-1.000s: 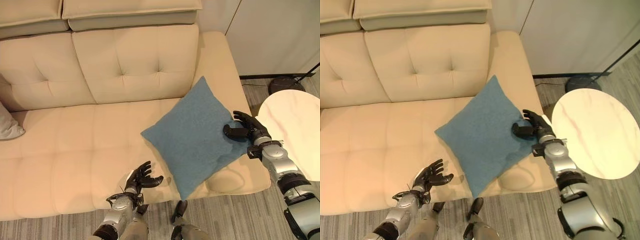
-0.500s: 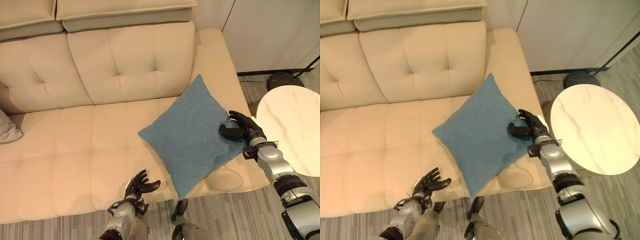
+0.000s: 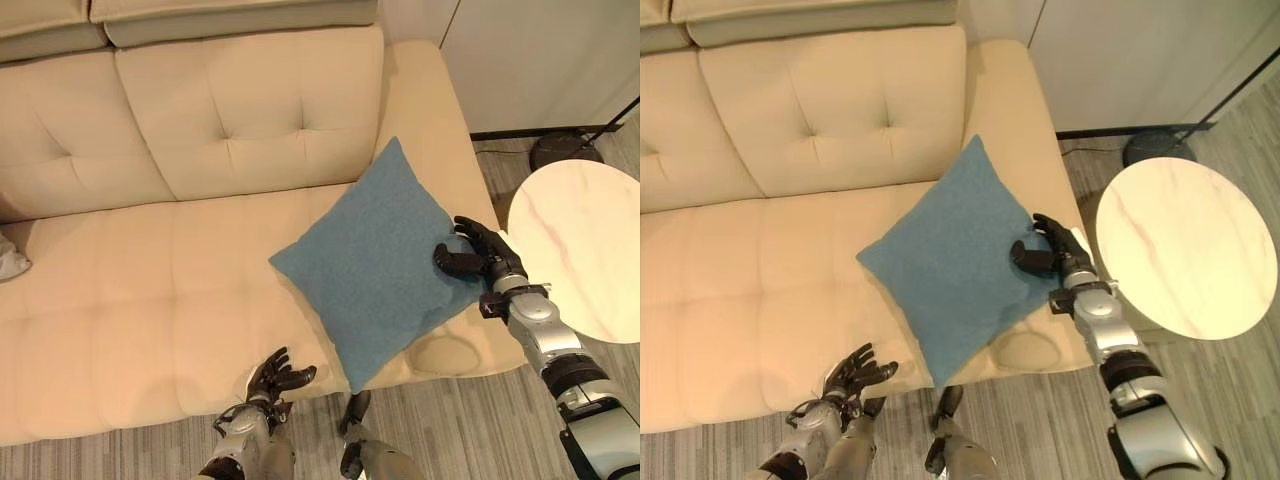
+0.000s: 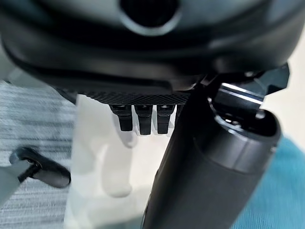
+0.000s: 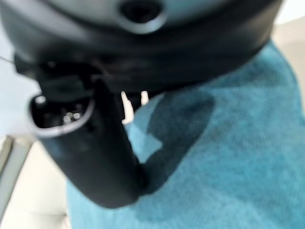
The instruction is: Pick up all the scattered cushions and arrange them neatly on the sofa.
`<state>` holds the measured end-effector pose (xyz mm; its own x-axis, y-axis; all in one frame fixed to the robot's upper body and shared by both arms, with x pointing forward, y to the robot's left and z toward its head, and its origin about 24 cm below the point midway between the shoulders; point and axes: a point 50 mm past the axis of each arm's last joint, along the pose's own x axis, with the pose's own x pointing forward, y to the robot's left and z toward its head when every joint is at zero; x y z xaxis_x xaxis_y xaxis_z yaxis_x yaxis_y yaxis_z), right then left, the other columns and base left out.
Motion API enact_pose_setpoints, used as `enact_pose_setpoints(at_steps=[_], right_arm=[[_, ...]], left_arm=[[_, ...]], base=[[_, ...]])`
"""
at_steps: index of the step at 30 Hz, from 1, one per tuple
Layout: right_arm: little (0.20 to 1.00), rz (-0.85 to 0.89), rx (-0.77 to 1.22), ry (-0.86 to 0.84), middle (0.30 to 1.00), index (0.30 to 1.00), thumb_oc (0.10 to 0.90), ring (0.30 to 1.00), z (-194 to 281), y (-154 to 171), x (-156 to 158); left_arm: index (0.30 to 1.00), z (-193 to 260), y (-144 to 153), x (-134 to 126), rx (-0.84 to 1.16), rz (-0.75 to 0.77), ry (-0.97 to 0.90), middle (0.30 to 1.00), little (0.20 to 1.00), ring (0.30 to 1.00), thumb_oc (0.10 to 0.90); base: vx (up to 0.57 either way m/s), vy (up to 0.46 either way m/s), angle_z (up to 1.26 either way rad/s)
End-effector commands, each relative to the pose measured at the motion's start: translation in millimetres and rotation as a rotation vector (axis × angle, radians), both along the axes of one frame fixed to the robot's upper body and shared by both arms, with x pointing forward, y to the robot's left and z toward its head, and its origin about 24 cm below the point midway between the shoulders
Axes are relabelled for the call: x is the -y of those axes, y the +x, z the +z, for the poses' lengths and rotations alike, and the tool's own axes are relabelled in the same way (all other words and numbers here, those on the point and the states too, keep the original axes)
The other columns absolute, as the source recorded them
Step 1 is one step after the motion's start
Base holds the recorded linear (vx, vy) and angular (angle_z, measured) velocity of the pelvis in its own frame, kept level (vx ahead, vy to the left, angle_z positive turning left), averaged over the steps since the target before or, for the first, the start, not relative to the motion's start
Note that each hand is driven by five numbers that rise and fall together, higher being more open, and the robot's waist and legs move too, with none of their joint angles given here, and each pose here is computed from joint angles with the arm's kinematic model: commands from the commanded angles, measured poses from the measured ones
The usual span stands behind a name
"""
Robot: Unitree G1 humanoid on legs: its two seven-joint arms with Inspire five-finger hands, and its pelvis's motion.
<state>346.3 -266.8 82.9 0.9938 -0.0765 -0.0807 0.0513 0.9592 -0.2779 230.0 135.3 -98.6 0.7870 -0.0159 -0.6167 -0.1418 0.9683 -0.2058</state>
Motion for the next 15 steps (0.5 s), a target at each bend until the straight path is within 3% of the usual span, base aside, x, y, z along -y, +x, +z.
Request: enact_pose_setpoints(at_steps=[1,12,15], right_arm=[[0.9,0.176,0.058,0.1,0.9,0.9,0.8,0.9,-4,3,-54],[0.9,0.289,0.033,0.266,0.9,0.9,0.8,0.9,-25,-6,-118],[0.9,0.321,0.031,0.378,0.9,0.9,0.8,0.9,-31,-14,-144]], left_arm=[[0.9,22,24,20,0.126,-0.05,-0.042,0.9,0.9,0.9,0.8],[0.9,44,48,43,0.182,-0.006,-0.114,0.9,0.9,0.9,0.8],[0.9,60,61,54,0.225,0.018,-0.162,0.9,0.9,0.9,0.8]], base=[[-0.01,0.002,-0.04],[-0.01,0.005,-0.08],[-0.01,0.002,-0.03]])
